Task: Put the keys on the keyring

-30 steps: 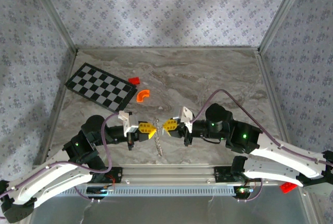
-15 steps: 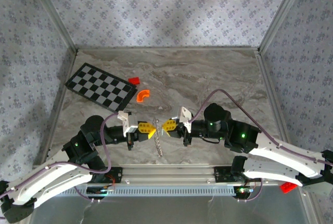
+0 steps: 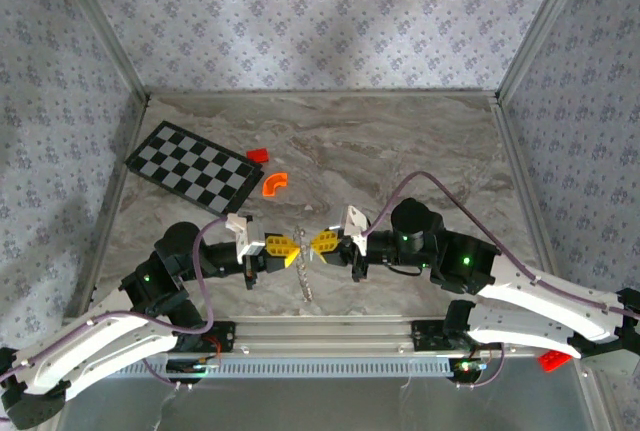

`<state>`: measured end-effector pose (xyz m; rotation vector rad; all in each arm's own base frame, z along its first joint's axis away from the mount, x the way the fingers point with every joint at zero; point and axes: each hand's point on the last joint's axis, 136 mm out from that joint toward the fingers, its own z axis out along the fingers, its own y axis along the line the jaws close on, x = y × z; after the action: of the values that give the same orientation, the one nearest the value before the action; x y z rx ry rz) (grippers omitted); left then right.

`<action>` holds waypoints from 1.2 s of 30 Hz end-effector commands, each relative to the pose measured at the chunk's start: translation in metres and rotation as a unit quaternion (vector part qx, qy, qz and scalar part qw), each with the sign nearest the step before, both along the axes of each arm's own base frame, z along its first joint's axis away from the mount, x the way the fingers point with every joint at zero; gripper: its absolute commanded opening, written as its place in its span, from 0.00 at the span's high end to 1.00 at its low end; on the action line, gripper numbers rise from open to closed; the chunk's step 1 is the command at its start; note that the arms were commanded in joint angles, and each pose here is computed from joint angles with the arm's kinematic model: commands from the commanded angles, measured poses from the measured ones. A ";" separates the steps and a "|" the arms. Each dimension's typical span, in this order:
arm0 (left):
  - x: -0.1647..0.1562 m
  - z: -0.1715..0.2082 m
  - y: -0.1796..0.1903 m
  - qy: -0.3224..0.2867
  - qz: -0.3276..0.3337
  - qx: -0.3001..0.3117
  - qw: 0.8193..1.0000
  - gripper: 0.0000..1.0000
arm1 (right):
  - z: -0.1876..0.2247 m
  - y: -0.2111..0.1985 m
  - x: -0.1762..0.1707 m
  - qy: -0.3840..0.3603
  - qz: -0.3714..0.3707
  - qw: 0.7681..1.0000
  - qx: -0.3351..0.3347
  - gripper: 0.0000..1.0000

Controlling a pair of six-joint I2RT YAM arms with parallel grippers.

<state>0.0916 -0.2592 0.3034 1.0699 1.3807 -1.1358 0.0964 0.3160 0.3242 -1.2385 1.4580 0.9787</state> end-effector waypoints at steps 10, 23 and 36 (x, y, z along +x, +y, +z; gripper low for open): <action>-0.002 0.016 0.001 -0.029 -0.001 -0.027 0.999 1.00 | 0.005 -0.004 -0.002 0.008 0.001 1.000 0.012 1.00; -0.002 0.016 0.002 -0.028 -0.001 -0.028 0.999 1.00 | 0.004 -0.005 -0.003 0.011 0.001 1.000 0.013 1.00; -0.002 0.016 0.002 -0.028 -0.001 -0.028 0.999 1.00 | 0.003 -0.006 -0.003 0.014 -0.001 1.000 0.013 1.00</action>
<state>0.0916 -0.2591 0.3035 1.0695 1.3805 -1.1356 0.0962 0.3139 0.3227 -1.2228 1.4739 0.9917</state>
